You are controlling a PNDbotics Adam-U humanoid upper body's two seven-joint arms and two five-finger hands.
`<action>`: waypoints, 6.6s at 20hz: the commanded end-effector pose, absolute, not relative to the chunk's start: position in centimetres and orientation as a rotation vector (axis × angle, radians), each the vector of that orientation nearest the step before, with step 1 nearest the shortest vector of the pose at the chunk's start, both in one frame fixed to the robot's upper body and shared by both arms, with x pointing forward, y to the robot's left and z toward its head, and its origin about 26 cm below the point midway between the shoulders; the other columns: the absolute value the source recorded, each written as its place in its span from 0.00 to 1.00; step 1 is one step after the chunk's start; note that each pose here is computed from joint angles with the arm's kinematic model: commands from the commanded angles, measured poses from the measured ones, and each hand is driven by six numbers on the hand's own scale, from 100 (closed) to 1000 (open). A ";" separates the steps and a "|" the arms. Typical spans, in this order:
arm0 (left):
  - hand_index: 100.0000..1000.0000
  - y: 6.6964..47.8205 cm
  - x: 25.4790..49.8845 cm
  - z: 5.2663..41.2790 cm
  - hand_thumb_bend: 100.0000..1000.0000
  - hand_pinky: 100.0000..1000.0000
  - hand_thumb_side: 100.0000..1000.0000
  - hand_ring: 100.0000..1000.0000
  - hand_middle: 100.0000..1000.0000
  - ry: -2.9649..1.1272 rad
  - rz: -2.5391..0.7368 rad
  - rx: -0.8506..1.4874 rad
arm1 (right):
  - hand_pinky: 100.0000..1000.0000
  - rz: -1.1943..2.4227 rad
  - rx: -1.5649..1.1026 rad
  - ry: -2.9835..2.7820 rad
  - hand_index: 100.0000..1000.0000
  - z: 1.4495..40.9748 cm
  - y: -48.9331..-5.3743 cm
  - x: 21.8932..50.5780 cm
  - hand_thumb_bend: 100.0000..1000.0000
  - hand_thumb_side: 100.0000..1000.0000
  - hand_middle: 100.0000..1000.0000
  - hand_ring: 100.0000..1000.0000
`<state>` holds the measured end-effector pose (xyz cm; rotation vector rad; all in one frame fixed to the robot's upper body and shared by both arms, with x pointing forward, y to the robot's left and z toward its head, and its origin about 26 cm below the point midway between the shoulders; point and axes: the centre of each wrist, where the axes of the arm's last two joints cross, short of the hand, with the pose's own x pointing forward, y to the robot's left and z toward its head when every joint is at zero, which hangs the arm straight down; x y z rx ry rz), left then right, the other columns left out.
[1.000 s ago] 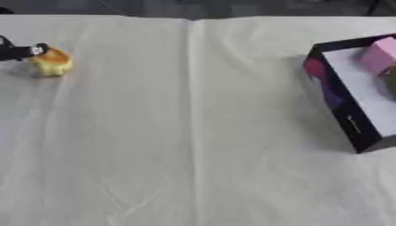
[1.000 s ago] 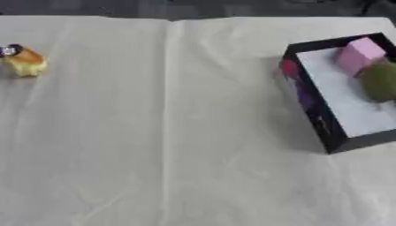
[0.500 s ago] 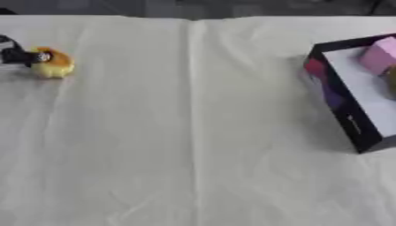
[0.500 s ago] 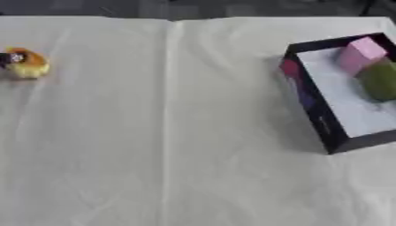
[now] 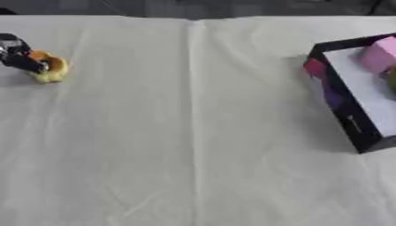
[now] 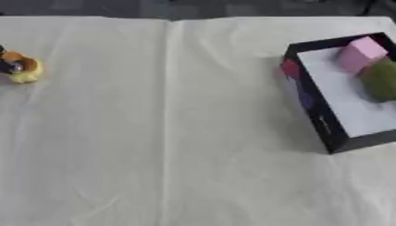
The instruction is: Pick up the objects with one hand, pass them to the other hand, and then place them into the box on the other side of the table.
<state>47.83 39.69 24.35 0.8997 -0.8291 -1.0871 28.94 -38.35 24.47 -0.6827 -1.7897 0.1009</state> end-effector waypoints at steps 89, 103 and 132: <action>0.34 20.0 41.8 15.5 0.00 0.73 0.51 0.72 0.53 -2.141 -0.765 0.108 | 0.74 0.724 -0.552 -1.887 0.88 30.0 -29.7 29.4 0.14 0.21 0.87 0.86; 0.35 16.6 41.7 15.5 0.00 0.73 0.58 0.72 0.53 -2.260 -0.876 0.079 | 0.76 0.910 -0.482 -1.858 0.89 30.5 -26.7 29.9 0.18 0.23 0.87 0.86; 0.35 12.1 42.3 15.6 0.00 0.72 0.63 0.71 0.53 -2.411 -0.917 0.152 | 0.76 1.163 -0.329 -1.708 0.91 29.6 -21.3 30.4 0.13 0.42 0.88 0.86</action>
